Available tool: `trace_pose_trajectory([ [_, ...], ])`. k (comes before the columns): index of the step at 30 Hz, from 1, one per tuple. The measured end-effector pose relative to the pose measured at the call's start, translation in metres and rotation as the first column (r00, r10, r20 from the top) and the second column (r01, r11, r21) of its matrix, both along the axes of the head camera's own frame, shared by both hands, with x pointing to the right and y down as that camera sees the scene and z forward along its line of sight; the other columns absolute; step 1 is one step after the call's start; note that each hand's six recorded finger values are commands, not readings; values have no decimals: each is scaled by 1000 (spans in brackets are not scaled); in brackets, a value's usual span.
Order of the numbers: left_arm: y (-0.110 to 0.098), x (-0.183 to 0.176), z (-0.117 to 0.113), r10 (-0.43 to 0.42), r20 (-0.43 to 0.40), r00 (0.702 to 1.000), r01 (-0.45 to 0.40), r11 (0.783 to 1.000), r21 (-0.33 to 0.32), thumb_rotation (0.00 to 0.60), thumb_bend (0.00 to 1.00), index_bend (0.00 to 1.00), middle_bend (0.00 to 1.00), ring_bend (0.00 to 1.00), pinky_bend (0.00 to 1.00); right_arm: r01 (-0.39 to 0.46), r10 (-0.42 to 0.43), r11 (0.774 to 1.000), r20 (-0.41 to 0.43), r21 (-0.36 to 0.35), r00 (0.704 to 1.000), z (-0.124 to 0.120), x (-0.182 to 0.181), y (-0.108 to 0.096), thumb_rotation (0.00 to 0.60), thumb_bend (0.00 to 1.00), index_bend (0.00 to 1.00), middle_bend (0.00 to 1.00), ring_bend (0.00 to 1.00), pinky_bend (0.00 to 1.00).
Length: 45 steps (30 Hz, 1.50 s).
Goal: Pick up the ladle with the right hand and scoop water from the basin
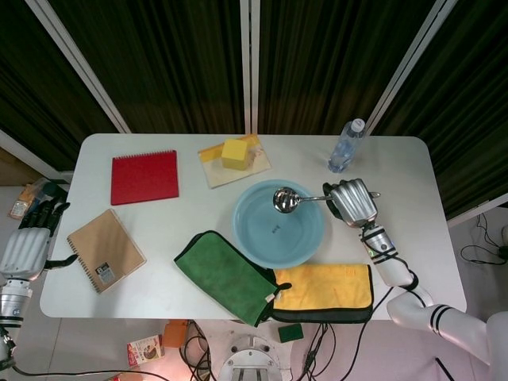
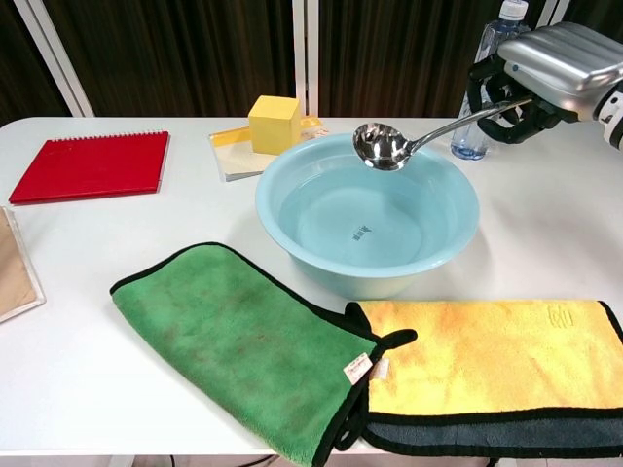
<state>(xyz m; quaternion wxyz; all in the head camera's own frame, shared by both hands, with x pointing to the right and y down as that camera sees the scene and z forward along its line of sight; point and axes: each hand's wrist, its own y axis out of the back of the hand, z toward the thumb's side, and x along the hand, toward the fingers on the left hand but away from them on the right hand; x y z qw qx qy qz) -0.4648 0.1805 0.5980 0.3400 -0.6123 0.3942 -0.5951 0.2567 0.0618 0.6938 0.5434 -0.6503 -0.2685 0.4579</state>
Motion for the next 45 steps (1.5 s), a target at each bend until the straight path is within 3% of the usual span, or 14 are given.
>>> trace_pose_trajectory([
  [5, 0, -1, -1, 1, -2, 1000, -1, 1000, 4, 600, 20, 110, 0, 0, 158, 117, -112, 992, -83, 54, 990, 2, -16, 0, 600, 600, 708, 737, 688, 825],
  [13, 0, -4, -2, -5, -7, 1000, 5, 1000, 9, 600, 20, 109, 0, 0, 157, 181, -167, 978, -131, 104, 977, 10, -30, -1, 600, 599, 709, 737, 688, 825],
  [21, -1, -11, -5, -14, -15, 1000, 15, 999, 31, 600, 20, 107, 0, 0, 156, 298, -258, 937, -215, 181, 942, 20, -47, 2, 600, 599, 729, 737, 688, 825],
  [27, -1, -17, -8, -20, -18, 1000, 21, 999, 43, 600, 20, 107, 0, 0, 156, 361, -315, 912, -231, 195, 921, 27, -65, 9, 600, 600, 734, 738, 688, 825],
  [31, 0, -19, -10, -22, -19, 1000, 23, 999, 47, 600, 20, 107, 0, 0, 156, 375, -330, 907, -229, 192, 916, 31, -71, 13, 600, 600, 734, 738, 688, 825],
  [35, 2, -22, -11, -25, -19, 1000, 25, 999, 48, 600, 20, 107, 0, 0, 156, 362, -325, 916, -210, 173, 922, 33, -71, 16, 600, 598, 734, 739, 688, 825],
  [45, 5, -20, -7, -21, -22, 1000, 21, 999, 33, 600, 20, 107, 0, 0, 156, 169, -169, 986, -61, 5, 984, 41, -62, 18, 600, 598, 741, 743, 691, 825],
])
